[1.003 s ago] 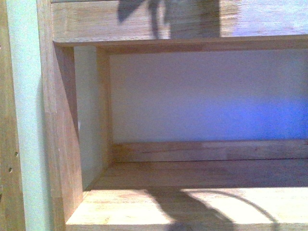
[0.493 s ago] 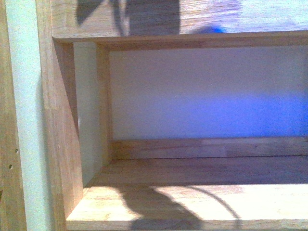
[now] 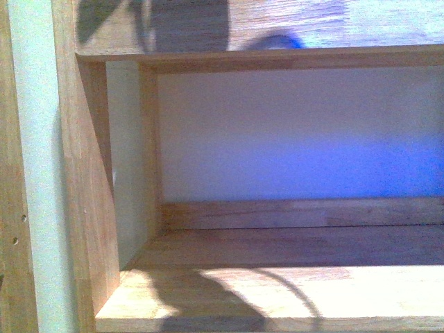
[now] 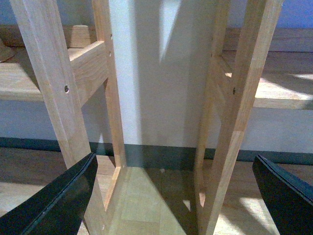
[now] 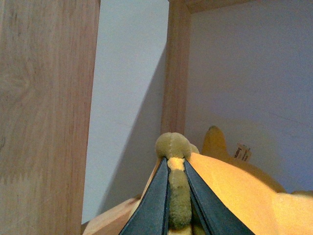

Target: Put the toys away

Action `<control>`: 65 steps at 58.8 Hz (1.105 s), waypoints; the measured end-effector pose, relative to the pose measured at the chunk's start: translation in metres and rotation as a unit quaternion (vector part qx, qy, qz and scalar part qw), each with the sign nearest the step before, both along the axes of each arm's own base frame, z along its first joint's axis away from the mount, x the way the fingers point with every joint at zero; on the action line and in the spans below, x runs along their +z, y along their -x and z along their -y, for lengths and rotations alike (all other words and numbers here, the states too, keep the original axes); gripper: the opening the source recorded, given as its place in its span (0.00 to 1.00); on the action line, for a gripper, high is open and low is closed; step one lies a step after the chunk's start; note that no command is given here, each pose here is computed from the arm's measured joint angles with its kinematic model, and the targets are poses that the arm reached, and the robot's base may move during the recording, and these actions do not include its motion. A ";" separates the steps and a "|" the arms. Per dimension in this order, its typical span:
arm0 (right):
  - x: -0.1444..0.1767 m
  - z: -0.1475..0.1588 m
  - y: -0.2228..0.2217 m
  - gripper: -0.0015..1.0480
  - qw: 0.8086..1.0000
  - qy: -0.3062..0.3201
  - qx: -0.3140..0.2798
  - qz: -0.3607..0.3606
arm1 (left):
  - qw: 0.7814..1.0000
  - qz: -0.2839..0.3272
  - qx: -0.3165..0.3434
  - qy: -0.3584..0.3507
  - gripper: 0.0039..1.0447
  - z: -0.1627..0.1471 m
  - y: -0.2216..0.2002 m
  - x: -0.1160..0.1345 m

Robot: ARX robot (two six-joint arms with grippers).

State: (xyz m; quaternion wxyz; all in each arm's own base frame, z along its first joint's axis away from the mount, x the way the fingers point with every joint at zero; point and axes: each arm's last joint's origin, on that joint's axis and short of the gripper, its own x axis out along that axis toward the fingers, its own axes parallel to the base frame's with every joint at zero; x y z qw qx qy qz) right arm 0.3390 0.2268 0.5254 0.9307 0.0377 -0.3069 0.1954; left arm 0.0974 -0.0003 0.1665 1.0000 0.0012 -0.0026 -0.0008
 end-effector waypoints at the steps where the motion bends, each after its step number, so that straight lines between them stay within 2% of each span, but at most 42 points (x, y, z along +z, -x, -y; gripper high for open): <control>1: 0.000 0.000 0.000 0.06 1.000 -0.001 0.001 0.000 | 1.000 0.000 0.000 0.000 0.94 0.000 0.000 0.000; 16: 0.001 -0.007 0.002 0.06 1.000 -0.003 0.016 0.004 | 1.000 0.000 0.000 0.000 0.94 0.000 0.000 0.000; 36: -0.029 -0.007 -0.001 0.06 0.999 -0.010 0.025 -0.021 | 1.000 0.000 0.000 0.000 0.94 0.000 0.000 0.000; 59: -0.029 -0.002 0.003 0.06 0.999 -0.012 0.024 -0.027 | 1.000 0.000 0.000 0.000 0.94 0.000 0.000 0.000; 61: -0.028 -0.001 0.003 0.08 0.999 -0.011 0.021 -0.026 | 1.000 0.000 0.000 0.000 0.94 0.000 0.000 0.000; 65: -0.028 0.000 0.003 0.20 0.999 -0.009 0.021 -0.028 | 1.000 0.000 0.000 0.000 0.94 0.000 0.000 0.000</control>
